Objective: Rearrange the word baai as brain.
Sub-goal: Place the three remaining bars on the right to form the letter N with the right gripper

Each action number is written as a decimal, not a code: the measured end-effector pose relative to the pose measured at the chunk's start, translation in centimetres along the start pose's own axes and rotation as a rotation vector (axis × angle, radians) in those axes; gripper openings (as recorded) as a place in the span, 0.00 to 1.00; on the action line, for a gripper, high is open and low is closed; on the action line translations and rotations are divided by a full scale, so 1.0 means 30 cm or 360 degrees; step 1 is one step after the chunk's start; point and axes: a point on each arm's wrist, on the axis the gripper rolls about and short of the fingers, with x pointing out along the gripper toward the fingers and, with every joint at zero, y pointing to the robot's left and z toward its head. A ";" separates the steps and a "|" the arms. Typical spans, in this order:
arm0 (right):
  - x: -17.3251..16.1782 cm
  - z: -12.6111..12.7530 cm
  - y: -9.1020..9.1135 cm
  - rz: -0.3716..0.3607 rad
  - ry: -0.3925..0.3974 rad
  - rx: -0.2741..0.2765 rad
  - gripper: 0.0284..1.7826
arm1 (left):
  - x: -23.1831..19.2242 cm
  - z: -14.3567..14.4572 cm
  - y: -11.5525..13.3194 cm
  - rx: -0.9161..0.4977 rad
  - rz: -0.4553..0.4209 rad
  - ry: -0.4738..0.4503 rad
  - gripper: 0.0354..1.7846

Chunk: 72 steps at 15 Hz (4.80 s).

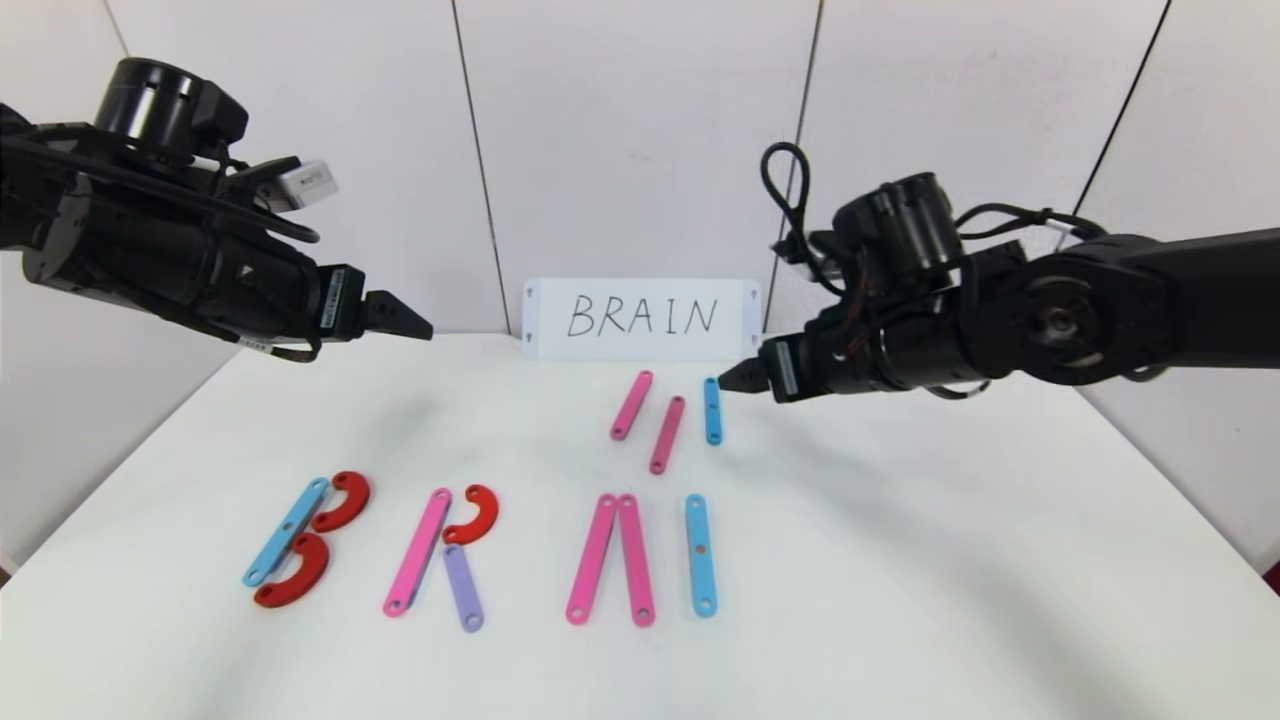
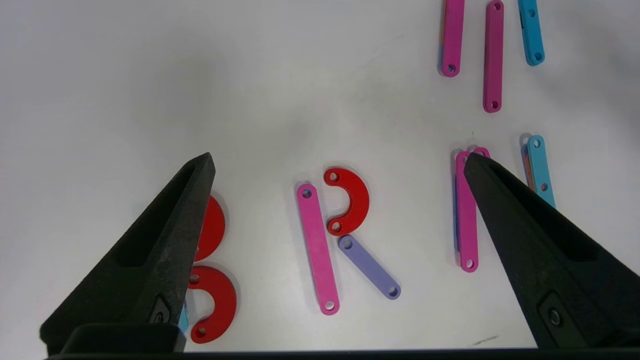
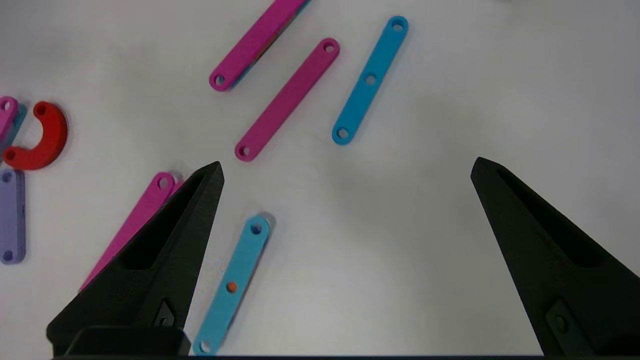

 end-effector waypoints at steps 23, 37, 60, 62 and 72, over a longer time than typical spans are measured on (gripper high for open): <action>0.525 -0.029 0.212 0.0091 -0.0126 -0.0085 0.97 | 0.014 -0.008 -0.025 0.0046 -0.0042 0.0026 0.97; 0.631 -0.085 0.216 0.0102 -0.0216 -0.0104 0.97 | 0.019 -0.015 -0.042 0.0061 -0.0062 0.0041 0.97; 0.655 -0.108 0.214 0.0098 -0.0192 -0.0111 0.16 | 0.022 -0.015 -0.041 0.0061 -0.0062 0.0044 0.97; 0.647 -0.102 0.218 0.0102 -0.0197 -0.0110 0.16 | 0.021 -0.015 -0.042 0.0061 -0.0062 0.0042 0.97; 0.422 0.031 0.142 0.0063 -0.0312 -0.0039 0.16 | 0.002 -0.011 -0.044 0.0064 -0.0061 0.0018 0.97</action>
